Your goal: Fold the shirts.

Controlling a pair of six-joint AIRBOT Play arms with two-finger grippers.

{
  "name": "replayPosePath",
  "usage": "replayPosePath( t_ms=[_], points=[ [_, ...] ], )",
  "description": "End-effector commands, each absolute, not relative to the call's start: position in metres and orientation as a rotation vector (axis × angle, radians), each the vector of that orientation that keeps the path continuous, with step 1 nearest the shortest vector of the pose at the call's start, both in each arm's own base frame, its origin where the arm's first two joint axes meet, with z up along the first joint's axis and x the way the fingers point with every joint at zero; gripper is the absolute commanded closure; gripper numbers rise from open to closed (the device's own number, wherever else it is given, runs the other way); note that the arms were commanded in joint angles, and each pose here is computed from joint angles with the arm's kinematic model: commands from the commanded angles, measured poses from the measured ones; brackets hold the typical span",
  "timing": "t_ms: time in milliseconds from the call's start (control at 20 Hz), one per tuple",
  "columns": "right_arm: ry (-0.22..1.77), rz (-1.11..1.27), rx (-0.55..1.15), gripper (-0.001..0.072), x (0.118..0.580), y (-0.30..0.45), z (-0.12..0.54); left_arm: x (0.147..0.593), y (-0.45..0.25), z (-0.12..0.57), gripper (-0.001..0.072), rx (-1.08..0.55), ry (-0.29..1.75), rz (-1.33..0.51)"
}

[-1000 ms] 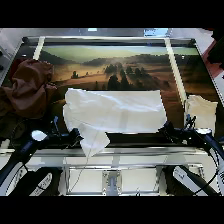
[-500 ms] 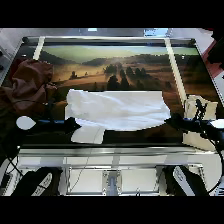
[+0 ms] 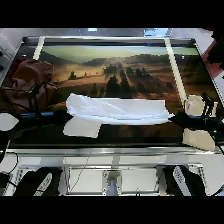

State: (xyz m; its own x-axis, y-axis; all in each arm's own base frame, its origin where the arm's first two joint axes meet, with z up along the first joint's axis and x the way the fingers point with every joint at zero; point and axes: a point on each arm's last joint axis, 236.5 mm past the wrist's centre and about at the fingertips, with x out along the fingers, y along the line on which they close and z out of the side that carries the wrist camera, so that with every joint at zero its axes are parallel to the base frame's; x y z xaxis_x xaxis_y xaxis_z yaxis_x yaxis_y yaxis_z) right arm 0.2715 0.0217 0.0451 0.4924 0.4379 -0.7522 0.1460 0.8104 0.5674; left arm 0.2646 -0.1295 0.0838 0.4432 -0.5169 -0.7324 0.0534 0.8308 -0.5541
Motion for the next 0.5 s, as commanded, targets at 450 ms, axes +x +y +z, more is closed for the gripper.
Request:
replayPosePath(
  t_ms=[450],
  points=[
    [1.124, 0.188, 0.518, 0.0687, 0.407, 0.064, -0.041, 0.434, -0.092, -0.009, 0.0697, -0.381, 1.093, -0.178]
  ],
)
